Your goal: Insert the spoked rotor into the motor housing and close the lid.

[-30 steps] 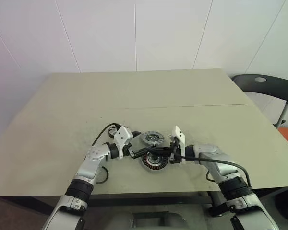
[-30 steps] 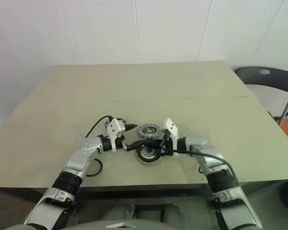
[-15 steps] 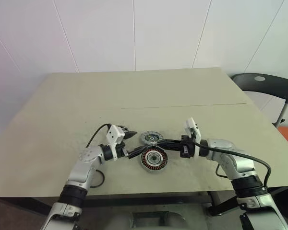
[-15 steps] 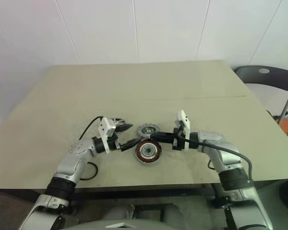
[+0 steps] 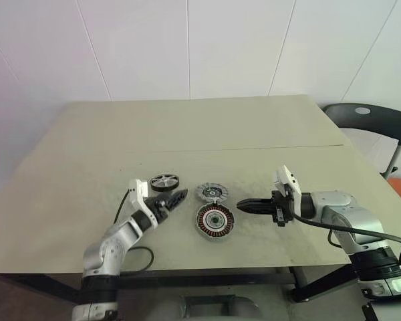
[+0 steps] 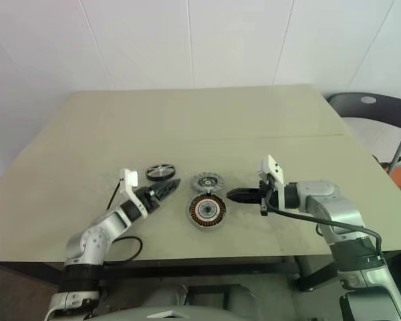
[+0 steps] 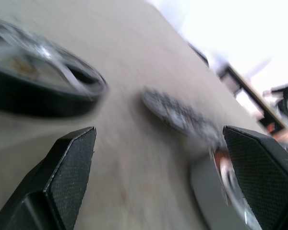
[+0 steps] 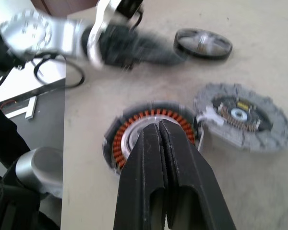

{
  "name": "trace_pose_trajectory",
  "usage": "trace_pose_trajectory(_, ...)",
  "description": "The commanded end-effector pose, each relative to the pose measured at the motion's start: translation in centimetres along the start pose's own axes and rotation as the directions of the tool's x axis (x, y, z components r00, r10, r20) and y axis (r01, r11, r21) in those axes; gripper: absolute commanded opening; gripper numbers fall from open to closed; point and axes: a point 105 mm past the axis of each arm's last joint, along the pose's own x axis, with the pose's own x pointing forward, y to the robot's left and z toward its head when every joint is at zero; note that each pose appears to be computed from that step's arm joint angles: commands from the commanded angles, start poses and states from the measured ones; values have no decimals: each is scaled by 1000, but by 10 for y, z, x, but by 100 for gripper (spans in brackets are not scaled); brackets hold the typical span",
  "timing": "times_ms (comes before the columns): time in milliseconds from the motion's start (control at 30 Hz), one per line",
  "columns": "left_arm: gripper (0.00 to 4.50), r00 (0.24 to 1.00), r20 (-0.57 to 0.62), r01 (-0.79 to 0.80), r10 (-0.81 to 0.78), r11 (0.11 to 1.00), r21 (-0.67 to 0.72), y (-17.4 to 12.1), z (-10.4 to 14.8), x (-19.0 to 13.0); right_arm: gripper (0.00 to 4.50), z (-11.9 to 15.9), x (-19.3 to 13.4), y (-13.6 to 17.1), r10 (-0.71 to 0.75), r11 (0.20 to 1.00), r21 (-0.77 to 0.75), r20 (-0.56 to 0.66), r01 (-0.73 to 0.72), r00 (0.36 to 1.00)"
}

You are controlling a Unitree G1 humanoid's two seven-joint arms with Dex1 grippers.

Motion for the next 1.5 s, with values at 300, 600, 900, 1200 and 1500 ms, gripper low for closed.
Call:
trace_pose_trajectory(300, 450, 987, 40, -138, 156, 948, -285, 17, 11, 33, 5, 10, 4, -2, -29, 998, -62, 32, 30, 999)
trace_pose_trajectory(600, 219, 961, 126, -160, 248, 864, -477, 26, 24, 34, 0, 3, 4, -5, -63, 996, -59, 25, 64, 998)
trace_pose_trajectory(900, 36, 962, 114, -156, 248, 843, -515, 25, 22, 34, 0, 2, 4, -8, -78, 995, -65, 18, 79, 997)
trace_pose_trajectory(1200, 36, 950, 118, 313, -290, 883, -350, -58, 32, 22, 0, 0, -6, -6, -57, 998, 4, 50, 57, 997)
trace_pose_trajectory(1500, 36, 848, -202, 442, -490, 864, -242, -76, -9, 0, 0, -20, -22, -3, -43, 997, 62, -34, 45, 998)
